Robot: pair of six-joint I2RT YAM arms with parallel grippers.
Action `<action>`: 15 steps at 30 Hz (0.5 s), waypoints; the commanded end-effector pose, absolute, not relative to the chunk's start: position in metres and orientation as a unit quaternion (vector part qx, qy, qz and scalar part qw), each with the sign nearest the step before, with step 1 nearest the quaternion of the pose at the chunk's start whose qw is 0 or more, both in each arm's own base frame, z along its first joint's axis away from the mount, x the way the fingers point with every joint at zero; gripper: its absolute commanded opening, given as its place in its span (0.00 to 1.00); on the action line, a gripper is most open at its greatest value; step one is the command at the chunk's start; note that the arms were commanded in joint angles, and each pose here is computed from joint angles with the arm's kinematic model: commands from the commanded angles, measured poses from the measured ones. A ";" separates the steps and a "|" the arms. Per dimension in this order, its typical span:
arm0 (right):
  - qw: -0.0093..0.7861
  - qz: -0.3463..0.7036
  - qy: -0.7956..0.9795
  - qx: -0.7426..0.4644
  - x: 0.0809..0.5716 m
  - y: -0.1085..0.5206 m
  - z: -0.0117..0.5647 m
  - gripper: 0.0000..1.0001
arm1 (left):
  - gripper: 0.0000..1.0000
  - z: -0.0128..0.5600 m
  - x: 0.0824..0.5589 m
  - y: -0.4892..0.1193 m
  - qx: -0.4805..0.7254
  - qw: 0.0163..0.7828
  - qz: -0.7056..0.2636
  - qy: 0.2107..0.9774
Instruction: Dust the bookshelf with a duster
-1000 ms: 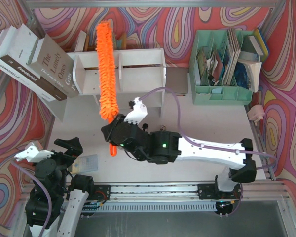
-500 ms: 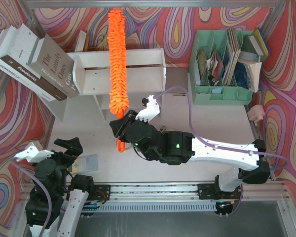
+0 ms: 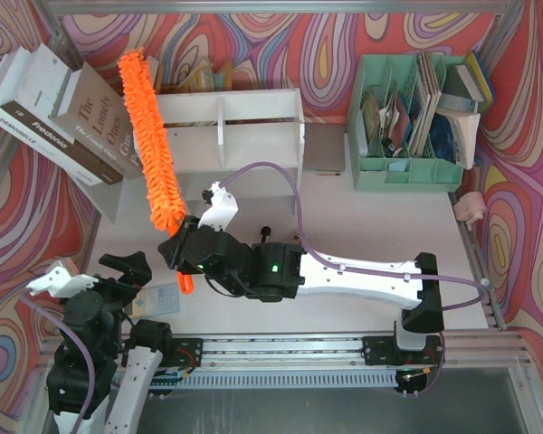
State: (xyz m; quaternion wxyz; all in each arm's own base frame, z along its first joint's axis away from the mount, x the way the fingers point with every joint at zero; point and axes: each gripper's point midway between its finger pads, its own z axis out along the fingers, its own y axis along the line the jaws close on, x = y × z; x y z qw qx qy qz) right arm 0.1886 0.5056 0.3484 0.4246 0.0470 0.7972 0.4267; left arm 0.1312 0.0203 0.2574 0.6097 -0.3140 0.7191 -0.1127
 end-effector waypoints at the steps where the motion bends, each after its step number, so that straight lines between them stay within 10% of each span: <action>1: 0.438 0.440 0.781 0.063 0.191 0.501 0.370 0.00 | 0.98 0.256 0.135 0.020 -0.310 0.609 -0.108 0.722; 15: 0.501 0.381 0.763 0.146 0.209 0.421 0.377 0.00 | 0.98 0.256 0.137 0.018 -0.306 0.605 -0.109 0.727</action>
